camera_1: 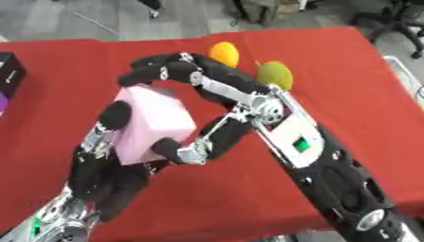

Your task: Pick up the objects with one hand, pass them to the other hand, and then place them into the box on the other side of the table.

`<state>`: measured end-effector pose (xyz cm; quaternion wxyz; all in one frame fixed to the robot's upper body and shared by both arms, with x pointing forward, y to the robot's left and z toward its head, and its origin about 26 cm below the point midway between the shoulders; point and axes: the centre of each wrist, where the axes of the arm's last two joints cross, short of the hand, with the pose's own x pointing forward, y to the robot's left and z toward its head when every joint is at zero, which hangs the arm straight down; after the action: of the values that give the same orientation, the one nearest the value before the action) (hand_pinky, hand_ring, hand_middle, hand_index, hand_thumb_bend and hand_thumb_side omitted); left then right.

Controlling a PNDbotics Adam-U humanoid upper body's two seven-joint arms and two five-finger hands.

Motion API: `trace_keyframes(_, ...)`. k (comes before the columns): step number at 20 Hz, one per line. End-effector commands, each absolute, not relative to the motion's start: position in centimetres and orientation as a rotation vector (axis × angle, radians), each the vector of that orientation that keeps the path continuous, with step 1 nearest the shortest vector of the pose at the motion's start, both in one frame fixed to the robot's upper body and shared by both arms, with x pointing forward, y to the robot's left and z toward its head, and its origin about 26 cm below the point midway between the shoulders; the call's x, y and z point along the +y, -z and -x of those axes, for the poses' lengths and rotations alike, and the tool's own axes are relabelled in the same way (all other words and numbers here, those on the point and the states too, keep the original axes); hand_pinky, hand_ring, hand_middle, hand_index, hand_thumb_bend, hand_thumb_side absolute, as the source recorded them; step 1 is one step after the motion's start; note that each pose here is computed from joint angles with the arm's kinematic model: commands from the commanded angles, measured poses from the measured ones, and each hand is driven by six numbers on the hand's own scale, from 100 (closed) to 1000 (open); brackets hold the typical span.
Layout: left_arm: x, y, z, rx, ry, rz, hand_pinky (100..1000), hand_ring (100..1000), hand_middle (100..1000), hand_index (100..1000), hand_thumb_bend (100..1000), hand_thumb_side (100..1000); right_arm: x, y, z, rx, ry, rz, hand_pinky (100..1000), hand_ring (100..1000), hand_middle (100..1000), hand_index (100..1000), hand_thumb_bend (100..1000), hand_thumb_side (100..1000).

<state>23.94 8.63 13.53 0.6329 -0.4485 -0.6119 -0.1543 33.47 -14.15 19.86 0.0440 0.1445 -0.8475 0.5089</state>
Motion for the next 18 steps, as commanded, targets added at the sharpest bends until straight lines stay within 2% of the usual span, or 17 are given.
trace_keyframes(1, 7.9, -15.1, -23.5, -1.433, 0.361, 1.084, 884, 407, 300, 368, 100, 428, -13.7, -19.7, -33.3, -2.560, -1.627, -0.444, 921, 757, 524, 903, 100, 395)
trace_keyframes(3, 8.0, -15.0, -23.6, -1.434, 0.358, 1.073, 885, 402, 291, 363, 100, 433, -13.9, -20.1, -33.1, -2.567, -1.675, -0.413, 930, 786, 593, 934, 157, 423)
trace_keyframes(4, 8.1, -14.9, -23.6, -1.434, 0.357, 1.067, 886, 401, 287, 361, 100, 435, -14.0, -20.3, -33.0, -2.569, -1.696, -0.398, 935, 804, 646, 954, 217, 441)
trace_keyframes(6, 8.2, -14.7, -23.6, -1.433, 0.352, 1.054, 887, 400, 285, 359, 100, 436, -14.4, -20.8, -32.8, -2.586, -1.722, -0.358, 938, 816, 688, 966, 273, 453)
trace_keyframes(7, 8.3, -14.6, -23.6, -1.432, 0.351, 1.050, 888, 400, 284, 358, 100, 437, -14.7, -21.0, -32.7, -2.594, -1.723, -0.339, 940, 831, 744, 980, 334, 462)
trace_keyframes(8, 8.3, -14.5, -23.6, -1.431, 0.350, 1.044, 889, 400, 283, 357, 100, 436, -14.9, -21.3, -32.7, -2.605, -1.715, -0.319, 940, 839, 767, 985, 368, 467)
trace_keyframes(9, 8.3, -14.4, -23.6, -1.430, 0.349, 1.040, 889, 400, 281, 356, 100, 434, -15.1, -21.4, -32.6, -2.619, -1.696, -0.301, 944, 854, 804, 993, 448, 491)
trace_keyframes(11, 8.3, -14.1, -23.7, -1.430, 0.346, 1.032, 890, 400, 280, 355, 100, 431, -15.4, -21.7, -32.6, -2.647, -1.635, -0.270, 948, 871, 854, 1000, 546, 530)
trace_keyframes(15, 8.3, -13.5, -23.9, -1.429, 0.341, 1.015, 892, 402, 280, 353, 100, 436, -15.9, -22.2, -32.4, -2.728, -1.474, -0.200, 949, 903, 919, 1000, 601, 534)
trace_keyframes(18, 8.5, -12.8, -24.1, -1.430, 0.330, 0.987, 893, 402, 280, 350, 100, 438, -16.2, -22.7, -32.1, -2.805, -1.329, -0.154, 938, 901, 923, 1000, 609, 514)
